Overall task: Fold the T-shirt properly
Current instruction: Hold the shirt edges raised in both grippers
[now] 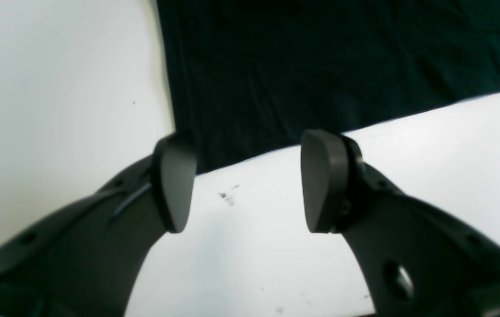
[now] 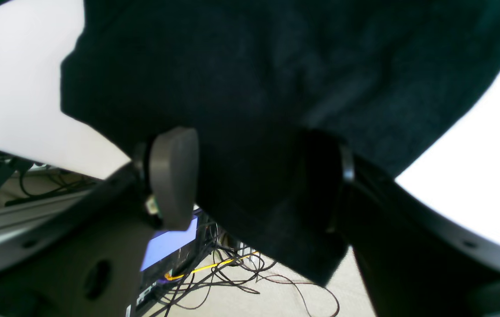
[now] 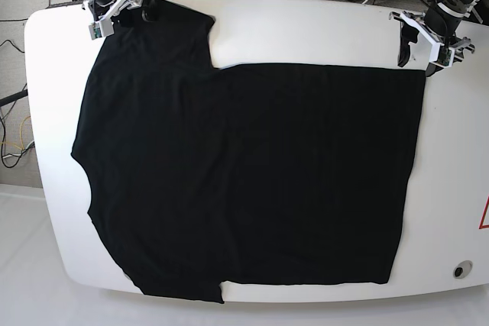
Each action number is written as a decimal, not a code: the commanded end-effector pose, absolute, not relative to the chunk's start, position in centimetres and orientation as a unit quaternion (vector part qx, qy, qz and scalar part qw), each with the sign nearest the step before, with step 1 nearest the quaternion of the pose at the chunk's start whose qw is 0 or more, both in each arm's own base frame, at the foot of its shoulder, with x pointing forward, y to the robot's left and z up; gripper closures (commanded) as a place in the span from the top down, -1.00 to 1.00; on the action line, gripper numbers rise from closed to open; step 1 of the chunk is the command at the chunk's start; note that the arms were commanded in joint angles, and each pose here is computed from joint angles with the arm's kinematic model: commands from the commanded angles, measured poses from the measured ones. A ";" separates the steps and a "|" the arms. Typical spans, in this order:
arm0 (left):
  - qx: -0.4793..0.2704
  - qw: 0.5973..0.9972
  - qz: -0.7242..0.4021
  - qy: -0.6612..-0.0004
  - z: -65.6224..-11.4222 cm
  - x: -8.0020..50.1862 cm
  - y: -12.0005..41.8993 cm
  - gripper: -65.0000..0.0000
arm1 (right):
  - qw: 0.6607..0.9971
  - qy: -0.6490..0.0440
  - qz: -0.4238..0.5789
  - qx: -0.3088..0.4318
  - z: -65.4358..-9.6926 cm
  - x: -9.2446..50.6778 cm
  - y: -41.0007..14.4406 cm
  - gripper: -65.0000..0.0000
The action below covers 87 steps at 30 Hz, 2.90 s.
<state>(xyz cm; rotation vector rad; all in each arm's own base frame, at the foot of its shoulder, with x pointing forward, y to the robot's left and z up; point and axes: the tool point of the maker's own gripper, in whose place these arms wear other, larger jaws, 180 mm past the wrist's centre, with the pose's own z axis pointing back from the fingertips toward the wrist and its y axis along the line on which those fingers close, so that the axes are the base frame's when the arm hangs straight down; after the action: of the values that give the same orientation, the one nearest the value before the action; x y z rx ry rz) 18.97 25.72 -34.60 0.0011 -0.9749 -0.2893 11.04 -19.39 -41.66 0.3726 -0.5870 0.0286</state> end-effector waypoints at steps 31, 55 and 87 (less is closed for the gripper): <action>0.002 0.881 -0.131 -0.454 -35.3 18.8 26.7 0.08 | 0.946 -0.278 0.013 0.167 -41.3 10.2 -20.6 0.16; -0.001 0.880 -0.135 -0.455 -35.2 18.7 26.5 0.09 | 0.935 -0.317 0.014 0.156 -39.6 11.3 -21.3 0.16; -0.004 0.882 -0.135 -0.451 -35.3 18.7 26.5 0.08 | 0.939 -0.299 -0.034 0.168 -41.4 10.8 -23.0 0.18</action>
<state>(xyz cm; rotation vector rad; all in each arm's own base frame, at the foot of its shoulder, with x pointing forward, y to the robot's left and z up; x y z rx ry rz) 18.25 26.48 -36.24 -0.0048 -0.9086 -0.2728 10.92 -22.64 -41.51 0.3475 -0.6142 -0.0751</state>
